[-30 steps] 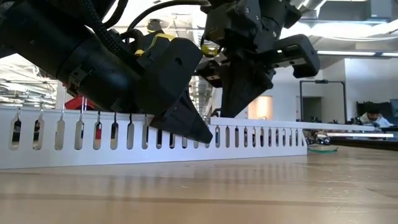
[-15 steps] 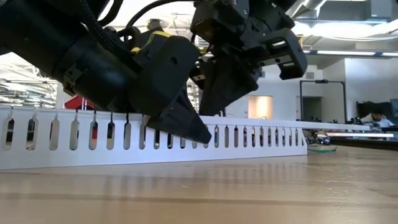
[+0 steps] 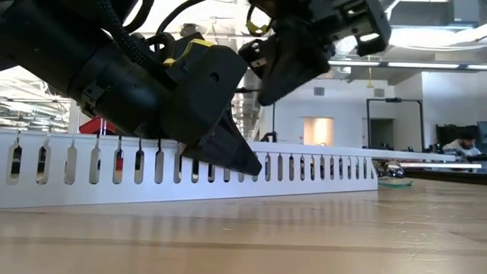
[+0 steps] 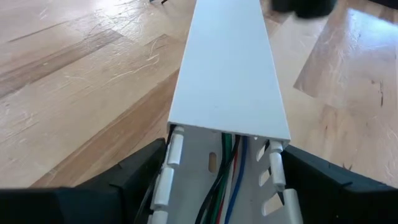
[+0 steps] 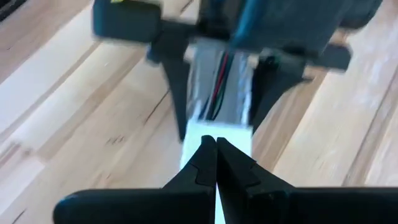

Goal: Ziptie cables
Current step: Close the white cable duct

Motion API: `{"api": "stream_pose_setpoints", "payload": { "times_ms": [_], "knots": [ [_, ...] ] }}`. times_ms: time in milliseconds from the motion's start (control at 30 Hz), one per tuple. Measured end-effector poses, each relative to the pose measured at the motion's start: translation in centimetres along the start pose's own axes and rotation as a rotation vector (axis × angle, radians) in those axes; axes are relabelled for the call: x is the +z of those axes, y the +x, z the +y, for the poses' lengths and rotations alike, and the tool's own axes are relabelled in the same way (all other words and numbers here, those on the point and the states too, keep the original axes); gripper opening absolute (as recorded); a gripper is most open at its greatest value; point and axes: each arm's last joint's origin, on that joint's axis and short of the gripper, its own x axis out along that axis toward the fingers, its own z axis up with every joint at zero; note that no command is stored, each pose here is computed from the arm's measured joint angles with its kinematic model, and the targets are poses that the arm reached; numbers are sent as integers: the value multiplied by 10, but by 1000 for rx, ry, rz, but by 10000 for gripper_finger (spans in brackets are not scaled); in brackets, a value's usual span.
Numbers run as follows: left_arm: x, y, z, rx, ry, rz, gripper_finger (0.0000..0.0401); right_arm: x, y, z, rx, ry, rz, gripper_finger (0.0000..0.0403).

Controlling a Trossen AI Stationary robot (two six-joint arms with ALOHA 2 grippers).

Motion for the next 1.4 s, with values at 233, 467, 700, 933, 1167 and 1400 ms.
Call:
{"api": "stream_pose_setpoints", "payload": {
  "times_ms": [233,467,700,933,1167,1400],
  "knots": [
    [0,0,0,2,1,0,264,-21,11,3,32,-14,128,0],
    [1,1,0,-3,18,-7,264,-32,40,2,59,-18,155,0],
    [2,1,-1,-10,51,-18,264,-22,52,5,75,-44,27,0],
    [3,1,-2,-7,45,-32,264,-7,45,2,25,-16,-37,0],
    [5,2,-2,0,40,-40,264,15,-10,-7,-64,-15,-133,0],
    [4,2,-2,-1,40,-41,264,-8,-9,-17,-26,58,22,0]
  ]
}}
